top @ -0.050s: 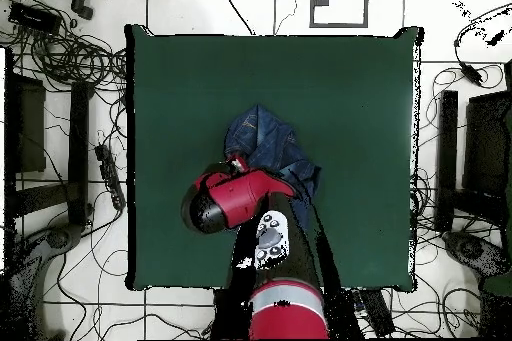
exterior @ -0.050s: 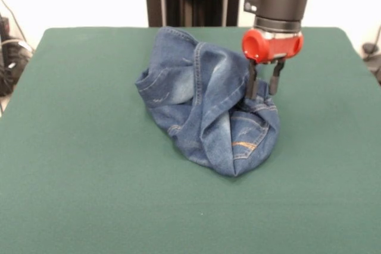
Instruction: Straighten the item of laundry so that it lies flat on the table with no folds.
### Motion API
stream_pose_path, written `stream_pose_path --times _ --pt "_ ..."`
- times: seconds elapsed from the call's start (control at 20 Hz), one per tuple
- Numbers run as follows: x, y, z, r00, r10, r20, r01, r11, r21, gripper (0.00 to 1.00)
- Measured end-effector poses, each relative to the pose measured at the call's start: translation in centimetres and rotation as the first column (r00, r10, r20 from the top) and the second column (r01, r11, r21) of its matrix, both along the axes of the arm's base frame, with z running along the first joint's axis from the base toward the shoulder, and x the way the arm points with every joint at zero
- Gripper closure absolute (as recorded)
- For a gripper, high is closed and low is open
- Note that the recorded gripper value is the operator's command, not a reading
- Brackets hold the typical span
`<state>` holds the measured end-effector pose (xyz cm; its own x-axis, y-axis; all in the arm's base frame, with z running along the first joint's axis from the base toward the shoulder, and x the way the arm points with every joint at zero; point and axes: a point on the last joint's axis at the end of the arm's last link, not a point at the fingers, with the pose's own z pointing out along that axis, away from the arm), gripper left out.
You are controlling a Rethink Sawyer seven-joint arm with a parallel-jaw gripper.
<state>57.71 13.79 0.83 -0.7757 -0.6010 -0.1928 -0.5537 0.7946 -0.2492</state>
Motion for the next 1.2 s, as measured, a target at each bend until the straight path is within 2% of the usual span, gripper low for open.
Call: stream_pose_path --times 0.3,0.8,1.2 --pt "0.2 -0.8 0.0 1.000 -0.005 0.004 0.005 1.000 -0.018 0.00" --pt "-0.5 -2.1 -1.2 1.000 -0.022 -0.020 0.022 0.999 -0.029 0.00" --pt "-0.9 -3.6 -4.0 0.996 -0.061 -0.063 0.061 0.998 -0.006 0.00"
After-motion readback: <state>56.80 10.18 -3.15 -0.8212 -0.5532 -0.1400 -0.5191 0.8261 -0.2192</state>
